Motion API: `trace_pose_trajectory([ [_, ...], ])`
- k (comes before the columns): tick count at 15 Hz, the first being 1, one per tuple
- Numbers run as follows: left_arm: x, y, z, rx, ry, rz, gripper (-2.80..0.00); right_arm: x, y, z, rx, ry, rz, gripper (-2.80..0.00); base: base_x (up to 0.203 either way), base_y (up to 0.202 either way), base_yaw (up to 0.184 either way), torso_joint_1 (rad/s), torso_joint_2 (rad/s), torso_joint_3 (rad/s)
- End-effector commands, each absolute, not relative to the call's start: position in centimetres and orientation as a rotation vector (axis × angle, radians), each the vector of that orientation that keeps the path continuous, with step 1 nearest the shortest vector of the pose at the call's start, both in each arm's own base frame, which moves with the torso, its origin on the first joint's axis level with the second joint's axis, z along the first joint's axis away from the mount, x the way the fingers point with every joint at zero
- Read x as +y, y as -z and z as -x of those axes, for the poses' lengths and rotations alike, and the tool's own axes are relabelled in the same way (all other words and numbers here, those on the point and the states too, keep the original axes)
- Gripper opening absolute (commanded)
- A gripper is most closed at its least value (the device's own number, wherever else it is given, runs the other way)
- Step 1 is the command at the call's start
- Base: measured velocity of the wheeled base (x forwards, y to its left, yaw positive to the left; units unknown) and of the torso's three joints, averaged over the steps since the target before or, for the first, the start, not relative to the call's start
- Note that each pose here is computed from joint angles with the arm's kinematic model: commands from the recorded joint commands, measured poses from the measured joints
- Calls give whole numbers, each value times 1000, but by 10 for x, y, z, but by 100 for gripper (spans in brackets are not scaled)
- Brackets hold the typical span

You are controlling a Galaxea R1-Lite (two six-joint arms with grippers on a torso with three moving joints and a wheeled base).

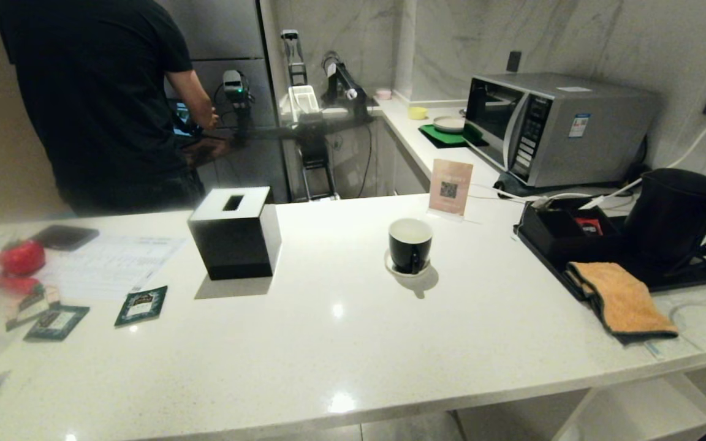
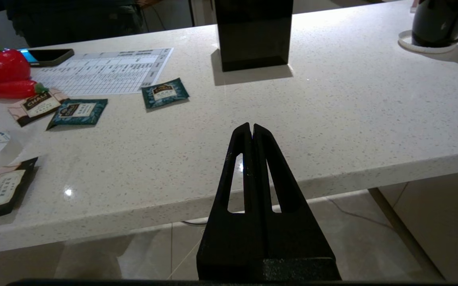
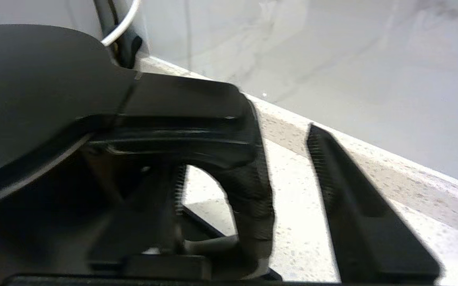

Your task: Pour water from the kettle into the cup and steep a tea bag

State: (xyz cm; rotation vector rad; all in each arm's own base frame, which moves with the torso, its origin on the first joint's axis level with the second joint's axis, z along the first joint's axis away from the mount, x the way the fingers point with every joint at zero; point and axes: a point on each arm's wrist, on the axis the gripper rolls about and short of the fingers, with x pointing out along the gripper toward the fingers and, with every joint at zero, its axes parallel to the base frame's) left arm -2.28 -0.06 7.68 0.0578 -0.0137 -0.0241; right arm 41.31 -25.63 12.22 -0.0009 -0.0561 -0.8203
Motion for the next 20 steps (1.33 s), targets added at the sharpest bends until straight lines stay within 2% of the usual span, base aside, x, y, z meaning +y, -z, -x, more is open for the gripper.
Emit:
trace_pose_trajectory([
  [1,-1,-77,23,-13,24,-58,-280,-256,-122,-412,-56,823,1,0,0,0,0,0,0,0],
  [9,-1,-77,23,-13,24,-58,-280,-247,-129,-398,-44,824,3,0,0,0,0,0,0,0],
  [20,-1,-77,23,-13,24,-58,-280,-211,-133,-338,39,817,-3,0,0,0,0,0,0,0],
])
